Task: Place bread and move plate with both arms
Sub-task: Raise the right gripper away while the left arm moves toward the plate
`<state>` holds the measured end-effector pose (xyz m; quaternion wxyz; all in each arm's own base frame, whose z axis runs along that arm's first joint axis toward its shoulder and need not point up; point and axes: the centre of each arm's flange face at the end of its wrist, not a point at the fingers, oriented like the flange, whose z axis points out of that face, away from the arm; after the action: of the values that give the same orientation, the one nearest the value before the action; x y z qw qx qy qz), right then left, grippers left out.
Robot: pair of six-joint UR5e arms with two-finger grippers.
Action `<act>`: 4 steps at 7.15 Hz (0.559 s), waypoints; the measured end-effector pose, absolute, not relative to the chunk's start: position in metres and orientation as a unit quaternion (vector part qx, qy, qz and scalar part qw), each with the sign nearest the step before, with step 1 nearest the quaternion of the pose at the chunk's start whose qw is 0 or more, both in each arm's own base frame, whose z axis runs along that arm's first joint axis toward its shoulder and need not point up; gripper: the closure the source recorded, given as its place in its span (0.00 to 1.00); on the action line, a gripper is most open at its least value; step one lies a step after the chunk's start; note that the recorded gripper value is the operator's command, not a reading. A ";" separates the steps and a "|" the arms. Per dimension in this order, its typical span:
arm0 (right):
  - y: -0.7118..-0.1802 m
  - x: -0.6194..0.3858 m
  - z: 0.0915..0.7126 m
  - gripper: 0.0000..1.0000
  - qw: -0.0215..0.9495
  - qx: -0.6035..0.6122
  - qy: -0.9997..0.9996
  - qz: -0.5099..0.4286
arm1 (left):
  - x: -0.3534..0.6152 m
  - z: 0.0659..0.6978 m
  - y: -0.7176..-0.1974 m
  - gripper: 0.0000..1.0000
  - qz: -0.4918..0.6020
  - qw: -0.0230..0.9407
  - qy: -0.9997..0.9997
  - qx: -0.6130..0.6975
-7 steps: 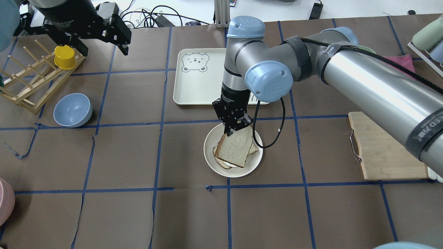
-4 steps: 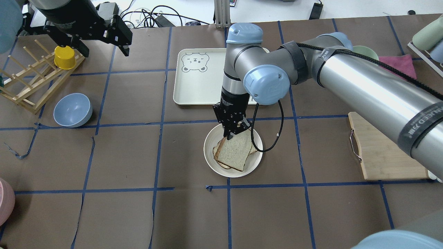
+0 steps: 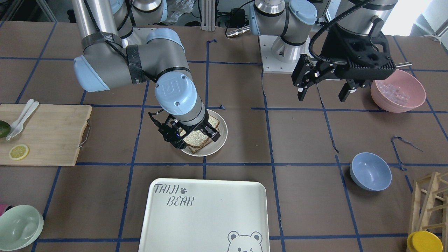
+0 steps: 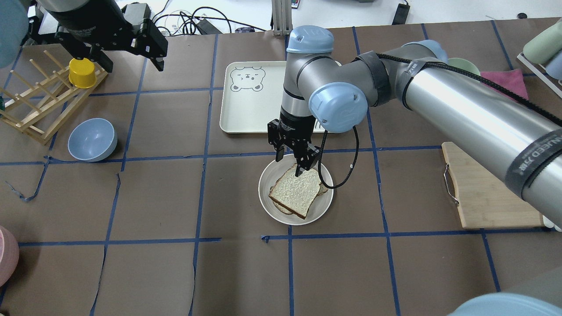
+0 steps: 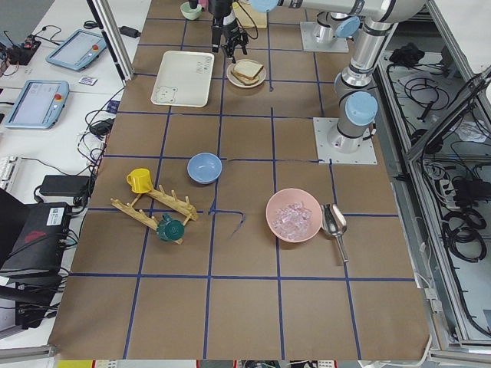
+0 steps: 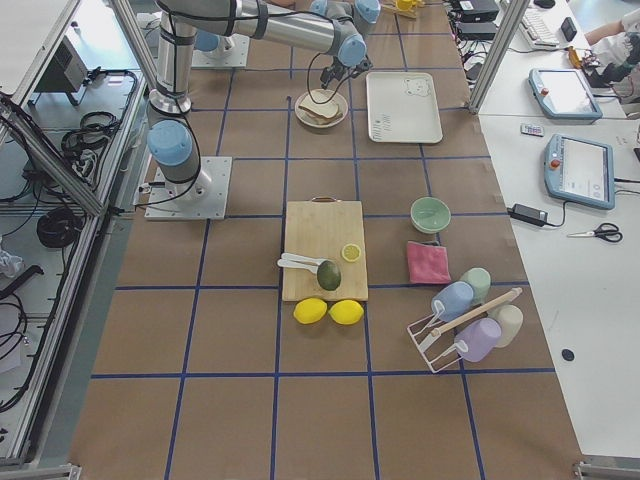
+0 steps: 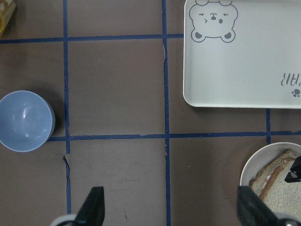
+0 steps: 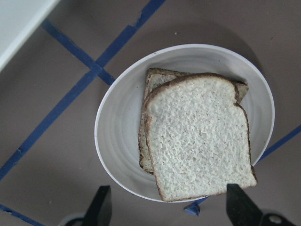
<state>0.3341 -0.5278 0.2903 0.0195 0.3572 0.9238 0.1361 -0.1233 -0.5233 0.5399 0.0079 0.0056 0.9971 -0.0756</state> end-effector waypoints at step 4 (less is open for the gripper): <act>-0.543 0.257 0.372 0.00 0.021 0.188 0.981 0.042 | -0.128 0.535 -0.523 0.00 -0.065 0.008 0.998 0.015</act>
<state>0.2574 -0.5429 0.3719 0.0207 0.1877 0.9811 0.0423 -0.1279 -0.5227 0.5353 0.0077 0.0146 0.9978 -0.0650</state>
